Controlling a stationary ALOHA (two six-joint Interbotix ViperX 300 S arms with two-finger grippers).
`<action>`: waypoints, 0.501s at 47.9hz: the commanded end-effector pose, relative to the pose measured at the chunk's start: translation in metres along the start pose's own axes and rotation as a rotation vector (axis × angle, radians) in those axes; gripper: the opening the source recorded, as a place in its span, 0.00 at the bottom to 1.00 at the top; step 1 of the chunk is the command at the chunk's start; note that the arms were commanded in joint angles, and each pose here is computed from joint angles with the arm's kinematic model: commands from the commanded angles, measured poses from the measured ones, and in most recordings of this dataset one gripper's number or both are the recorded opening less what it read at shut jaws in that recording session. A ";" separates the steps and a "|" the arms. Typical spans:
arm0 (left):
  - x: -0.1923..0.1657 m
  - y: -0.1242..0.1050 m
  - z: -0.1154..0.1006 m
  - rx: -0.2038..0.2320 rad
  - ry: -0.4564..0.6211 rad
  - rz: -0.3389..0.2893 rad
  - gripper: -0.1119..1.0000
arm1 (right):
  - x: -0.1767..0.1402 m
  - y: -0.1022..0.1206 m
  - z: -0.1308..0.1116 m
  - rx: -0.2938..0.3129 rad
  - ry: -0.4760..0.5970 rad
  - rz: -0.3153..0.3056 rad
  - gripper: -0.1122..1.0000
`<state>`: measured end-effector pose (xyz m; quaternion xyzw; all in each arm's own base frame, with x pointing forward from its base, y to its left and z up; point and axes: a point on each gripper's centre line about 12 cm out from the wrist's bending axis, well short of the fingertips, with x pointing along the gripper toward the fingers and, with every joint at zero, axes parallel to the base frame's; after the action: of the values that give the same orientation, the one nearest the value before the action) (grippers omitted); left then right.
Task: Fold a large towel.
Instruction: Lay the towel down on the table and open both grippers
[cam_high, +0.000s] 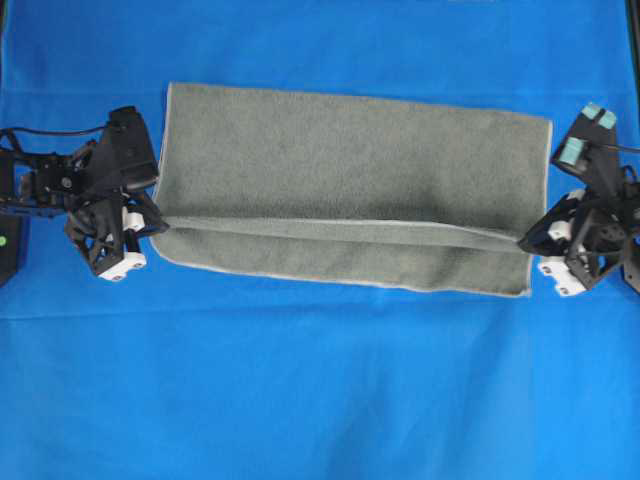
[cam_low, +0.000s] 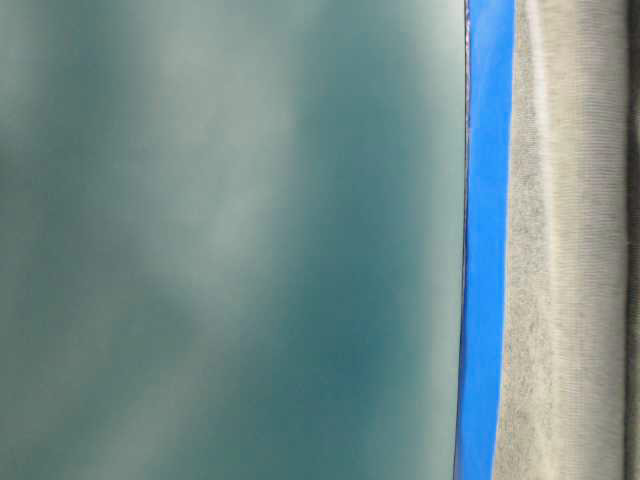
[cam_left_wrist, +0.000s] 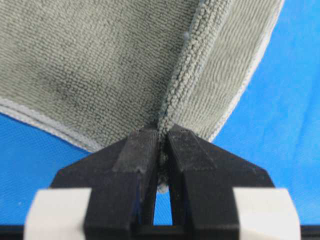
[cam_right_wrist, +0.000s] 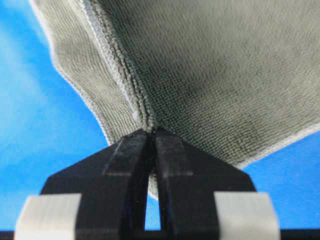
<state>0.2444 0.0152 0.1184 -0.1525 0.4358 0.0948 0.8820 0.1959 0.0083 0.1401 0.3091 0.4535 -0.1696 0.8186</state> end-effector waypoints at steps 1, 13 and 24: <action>0.002 -0.005 0.006 0.014 -0.021 -0.014 0.11 | 0.013 0.005 0.000 -0.016 0.017 -0.002 0.12; 0.013 -0.005 0.005 0.025 -0.001 -0.007 0.12 | 0.036 0.006 0.000 -0.046 0.049 -0.036 0.13; 0.013 -0.005 0.005 0.029 -0.003 -0.007 0.55 | 0.037 0.012 0.004 -0.073 0.025 -0.009 0.14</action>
<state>0.2525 0.0129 0.1055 -0.1428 0.4481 0.0887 0.8780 0.2174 0.0129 0.1079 0.2817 0.4836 -0.1635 0.8125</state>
